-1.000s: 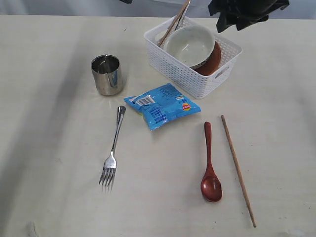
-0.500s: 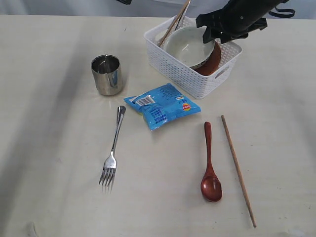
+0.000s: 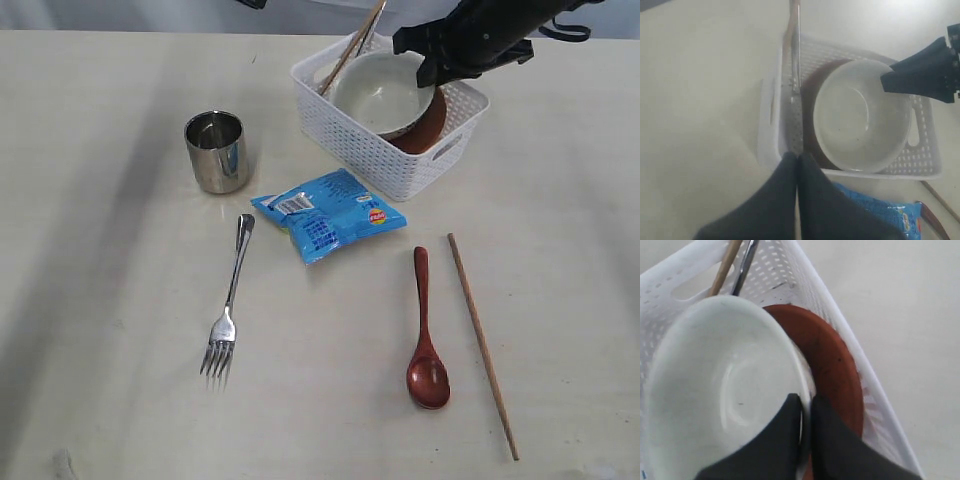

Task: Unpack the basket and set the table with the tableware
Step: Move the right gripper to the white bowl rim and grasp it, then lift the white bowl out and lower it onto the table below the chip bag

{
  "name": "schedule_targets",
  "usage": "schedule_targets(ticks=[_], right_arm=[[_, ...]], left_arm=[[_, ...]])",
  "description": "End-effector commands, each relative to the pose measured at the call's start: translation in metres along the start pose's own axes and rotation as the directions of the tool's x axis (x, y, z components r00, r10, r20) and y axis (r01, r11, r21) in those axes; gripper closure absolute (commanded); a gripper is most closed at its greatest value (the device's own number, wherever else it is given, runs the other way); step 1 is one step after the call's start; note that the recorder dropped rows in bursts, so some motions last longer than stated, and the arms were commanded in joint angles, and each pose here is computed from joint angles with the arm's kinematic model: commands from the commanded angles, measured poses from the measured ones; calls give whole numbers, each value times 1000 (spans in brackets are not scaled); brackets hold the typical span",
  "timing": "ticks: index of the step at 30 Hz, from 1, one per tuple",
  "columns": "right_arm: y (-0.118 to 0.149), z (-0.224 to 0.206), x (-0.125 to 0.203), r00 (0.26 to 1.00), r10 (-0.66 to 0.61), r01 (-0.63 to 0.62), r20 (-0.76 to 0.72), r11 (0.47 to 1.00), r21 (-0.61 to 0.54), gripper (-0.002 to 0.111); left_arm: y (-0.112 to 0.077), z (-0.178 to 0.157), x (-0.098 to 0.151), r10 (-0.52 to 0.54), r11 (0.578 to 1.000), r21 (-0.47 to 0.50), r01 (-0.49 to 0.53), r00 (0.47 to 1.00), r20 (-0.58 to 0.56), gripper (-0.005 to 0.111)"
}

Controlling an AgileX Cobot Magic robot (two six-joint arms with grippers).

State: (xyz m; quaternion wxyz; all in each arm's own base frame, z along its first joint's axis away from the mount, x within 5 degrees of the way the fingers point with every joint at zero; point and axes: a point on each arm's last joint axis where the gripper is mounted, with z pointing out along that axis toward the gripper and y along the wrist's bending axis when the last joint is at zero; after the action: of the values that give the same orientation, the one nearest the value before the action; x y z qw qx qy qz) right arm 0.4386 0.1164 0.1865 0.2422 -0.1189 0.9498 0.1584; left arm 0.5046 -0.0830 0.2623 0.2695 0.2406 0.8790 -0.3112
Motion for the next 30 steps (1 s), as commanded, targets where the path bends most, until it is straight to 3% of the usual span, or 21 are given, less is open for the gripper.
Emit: schedule_targets(ticks=[1, 7, 14, 17, 20, 26, 30], right_arm=[[-1, -2, -1, 1000, 4, -4, 3, 1000, -4, 109], [2, -21, -6, 999, -29, 28, 26, 999, 29, 109], [23, -99, -17, 990, -97, 94, 102, 995, 38, 109], [40, -125, -3, 992, -122, 122, -12, 992, -22, 109], [63, -129, 41, 982, -148, 140, -116, 987, -75, 109], [117, -100, 131, 977, -162, 128, -136, 965, -230, 109], [131, -79, 172, 977, -154, 119, -144, 967, -225, 109]], left_arm=[[-3, -3, -2, 13, 1000, 1, -13, 1000, 4, 107], [-3, -3, -2, 13, 1000, 1, -13, 1000, 4, 107], [-3, -3, -2, 18, 1000, 1, -18, 1000, 4, 107], [-3, -3, -2, 20, 1000, 1, -20, 1000, 4, 107], [-2, -3, -1, 25, 1000, -15, -26, 1000, -8, 107], [-2, -3, -1, 5, 1000, -10, -5, 1000, -4, 107], [-2, -3, -1, 2, 1000, -10, -2, 1000, -4, 107]])
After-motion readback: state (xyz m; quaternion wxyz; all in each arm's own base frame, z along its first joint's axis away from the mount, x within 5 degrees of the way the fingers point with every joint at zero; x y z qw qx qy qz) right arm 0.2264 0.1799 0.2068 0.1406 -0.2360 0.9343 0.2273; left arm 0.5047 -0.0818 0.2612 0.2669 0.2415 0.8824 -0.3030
